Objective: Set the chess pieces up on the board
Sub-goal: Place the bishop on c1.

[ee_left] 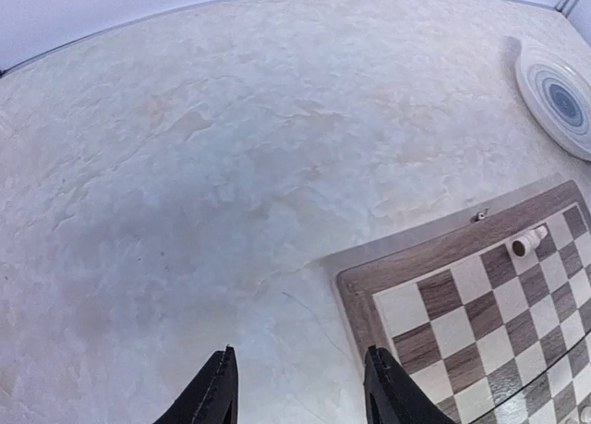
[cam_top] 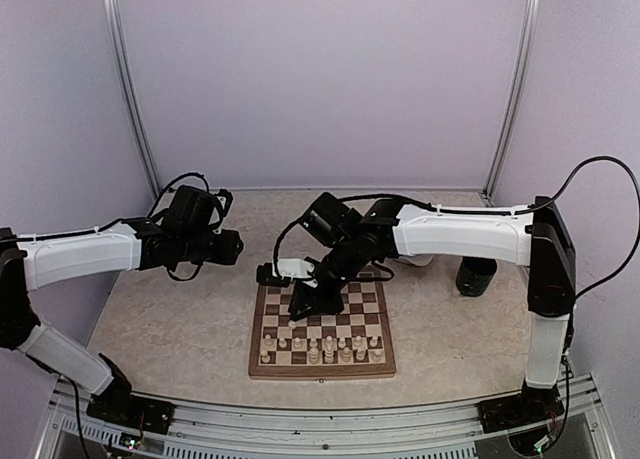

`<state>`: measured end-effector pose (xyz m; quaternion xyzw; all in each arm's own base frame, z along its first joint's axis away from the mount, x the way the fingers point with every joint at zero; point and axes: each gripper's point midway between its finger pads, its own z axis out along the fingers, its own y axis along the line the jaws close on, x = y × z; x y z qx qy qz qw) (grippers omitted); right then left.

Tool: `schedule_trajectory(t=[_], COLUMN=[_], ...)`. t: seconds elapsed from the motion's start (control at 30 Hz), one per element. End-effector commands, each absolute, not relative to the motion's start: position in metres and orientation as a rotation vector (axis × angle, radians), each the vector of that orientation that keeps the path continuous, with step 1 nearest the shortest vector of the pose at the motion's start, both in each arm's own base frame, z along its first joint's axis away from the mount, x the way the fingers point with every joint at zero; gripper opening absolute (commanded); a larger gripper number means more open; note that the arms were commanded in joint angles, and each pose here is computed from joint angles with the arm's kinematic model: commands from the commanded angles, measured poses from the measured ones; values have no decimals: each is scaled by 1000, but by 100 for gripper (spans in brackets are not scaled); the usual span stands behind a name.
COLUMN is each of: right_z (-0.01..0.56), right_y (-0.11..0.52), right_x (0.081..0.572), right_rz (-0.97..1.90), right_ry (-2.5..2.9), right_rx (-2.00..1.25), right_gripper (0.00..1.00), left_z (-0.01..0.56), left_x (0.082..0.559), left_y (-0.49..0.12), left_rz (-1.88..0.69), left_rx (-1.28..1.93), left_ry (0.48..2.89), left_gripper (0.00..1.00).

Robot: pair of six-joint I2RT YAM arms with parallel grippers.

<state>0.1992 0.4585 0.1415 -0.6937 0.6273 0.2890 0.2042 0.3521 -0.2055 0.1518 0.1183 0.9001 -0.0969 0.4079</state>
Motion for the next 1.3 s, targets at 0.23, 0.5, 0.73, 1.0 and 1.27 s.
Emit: schedule_trajectory(t=[0.23, 0.5, 0.73, 1.0, 1.27], right_z=[89, 75, 69, 72, 66], right_y=[464, 466, 468, 471, 469], right_x=[152, 149, 145, 137, 130], right_rz=[327, 289, 294, 324, 341], right_ry=[1600, 1618, 1619, 1595, 1591], right_rx=[-2251, -2282, -2297, -2315, -2346], right_gripper=[1, 1, 4, 6, 8], left_z=[160, 164, 161, 157, 153], left_x=[342, 337, 335, 334, 334], left_y=[-181, -191, -194, -197, -198], left_rz=[-159, -156, -149, -149, -144], left_rx=[216, 254, 269, 282, 290], left_ry=[2196, 2185, 2191, 2204, 2214], left_gripper=[48, 49, 49, 49, 50])
